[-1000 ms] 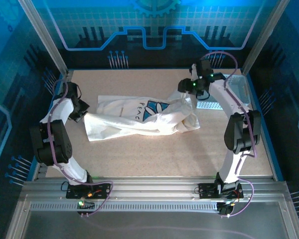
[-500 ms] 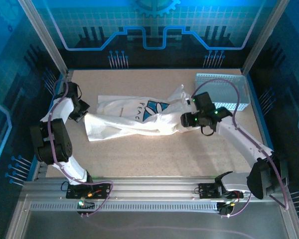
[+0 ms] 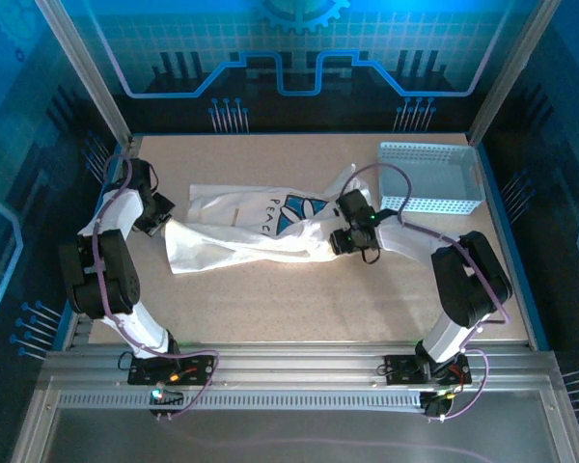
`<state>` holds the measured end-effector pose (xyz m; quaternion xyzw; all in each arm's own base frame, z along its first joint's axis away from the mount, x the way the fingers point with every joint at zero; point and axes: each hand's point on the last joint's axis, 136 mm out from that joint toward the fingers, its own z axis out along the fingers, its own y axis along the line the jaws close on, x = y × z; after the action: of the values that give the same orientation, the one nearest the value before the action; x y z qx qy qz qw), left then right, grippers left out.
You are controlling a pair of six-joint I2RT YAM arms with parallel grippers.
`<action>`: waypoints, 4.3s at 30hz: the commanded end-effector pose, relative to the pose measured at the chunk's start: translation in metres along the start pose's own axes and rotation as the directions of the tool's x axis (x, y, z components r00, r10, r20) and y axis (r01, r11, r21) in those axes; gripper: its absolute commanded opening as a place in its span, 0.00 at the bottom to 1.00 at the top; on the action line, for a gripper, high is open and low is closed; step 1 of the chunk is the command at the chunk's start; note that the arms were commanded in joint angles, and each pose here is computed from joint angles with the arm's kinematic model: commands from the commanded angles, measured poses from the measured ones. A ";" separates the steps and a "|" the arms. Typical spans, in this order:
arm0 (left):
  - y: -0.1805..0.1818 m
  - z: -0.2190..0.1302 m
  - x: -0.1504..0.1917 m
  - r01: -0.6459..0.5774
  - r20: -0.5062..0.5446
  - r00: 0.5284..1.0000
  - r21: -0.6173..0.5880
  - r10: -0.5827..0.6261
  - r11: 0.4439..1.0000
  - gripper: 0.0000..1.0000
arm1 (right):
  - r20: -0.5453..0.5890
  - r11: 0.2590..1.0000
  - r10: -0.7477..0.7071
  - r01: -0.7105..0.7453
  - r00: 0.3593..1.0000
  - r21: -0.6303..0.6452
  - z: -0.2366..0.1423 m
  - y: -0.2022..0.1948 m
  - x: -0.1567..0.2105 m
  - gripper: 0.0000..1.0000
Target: Fold the inside-out t-shirt
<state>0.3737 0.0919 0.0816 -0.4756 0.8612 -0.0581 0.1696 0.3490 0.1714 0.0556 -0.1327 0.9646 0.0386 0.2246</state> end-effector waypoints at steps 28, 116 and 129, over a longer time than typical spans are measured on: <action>-0.004 -0.011 -0.001 -0.013 -0.009 1.000 0.041 0.014 0.999 0.00 | 0.231 0.977 0.115 -0.068 0.966 -0.202 -0.086 -0.044 -0.123 0.55; -0.022 -0.060 -0.005 -0.017 0.046 0.999 0.166 0.009 0.986 0.00 | 0.082 0.940 0.271 -0.245 0.959 -0.236 -0.121 -0.050 -0.045 0.03; -0.017 -0.051 0.001 -0.020 0.032 0.999 0.153 0.016 0.988 0.00 | -0.182 0.894 0.410 -0.434 0.894 -0.114 -0.069 -0.051 0.078 0.08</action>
<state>0.3719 0.0792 0.1327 -0.4538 0.8565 -0.1080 0.2211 0.2758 0.0953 0.0899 0.0379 0.9797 0.1444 0.1338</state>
